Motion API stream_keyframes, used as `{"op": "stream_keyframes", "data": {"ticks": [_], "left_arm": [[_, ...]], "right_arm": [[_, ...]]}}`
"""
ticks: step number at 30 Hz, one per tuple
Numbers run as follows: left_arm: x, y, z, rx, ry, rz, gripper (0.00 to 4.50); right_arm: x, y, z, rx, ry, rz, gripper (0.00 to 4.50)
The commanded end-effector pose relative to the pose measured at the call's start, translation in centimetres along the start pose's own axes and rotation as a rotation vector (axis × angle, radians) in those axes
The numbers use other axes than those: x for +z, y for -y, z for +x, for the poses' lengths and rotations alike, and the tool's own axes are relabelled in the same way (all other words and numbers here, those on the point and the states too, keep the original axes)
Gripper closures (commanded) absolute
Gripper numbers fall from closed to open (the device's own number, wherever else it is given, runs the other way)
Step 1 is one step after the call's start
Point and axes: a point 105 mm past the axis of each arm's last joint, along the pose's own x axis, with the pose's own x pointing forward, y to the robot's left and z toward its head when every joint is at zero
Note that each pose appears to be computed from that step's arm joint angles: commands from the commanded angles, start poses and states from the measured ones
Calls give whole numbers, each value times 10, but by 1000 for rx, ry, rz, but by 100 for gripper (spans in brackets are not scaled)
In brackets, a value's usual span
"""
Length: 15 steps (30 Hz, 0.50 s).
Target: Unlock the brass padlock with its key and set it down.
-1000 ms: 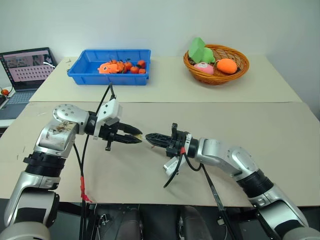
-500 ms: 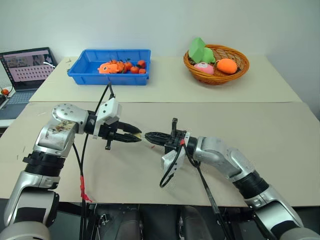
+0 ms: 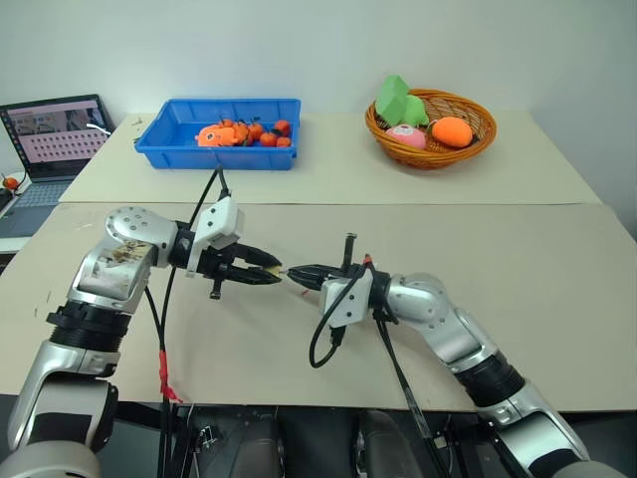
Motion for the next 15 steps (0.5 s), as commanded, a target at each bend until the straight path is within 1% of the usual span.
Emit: {"op": "stream_keyframes", "data": {"ticks": [1, 11, 13, 14, 15], "left_arm": [[13, 0, -5, -3, 23, 51, 367], [13, 0, -5, -4, 22, 50, 367], [13, 0, -5, -4, 21, 50, 367], [13, 0, -5, -4, 21, 50, 367], [13, 0, -5, -4, 21, 50, 367]], "right_arm": [[0, 13, -5, -49, -11, 36, 445], [0, 17, -5, -79, -29, -73, 445], [2, 19, -6, -89, -18, -55, 389], [2, 20, -6, -94, -19, -68, 376], [2, 21, -6, -97, -20, -79, 330]]}}
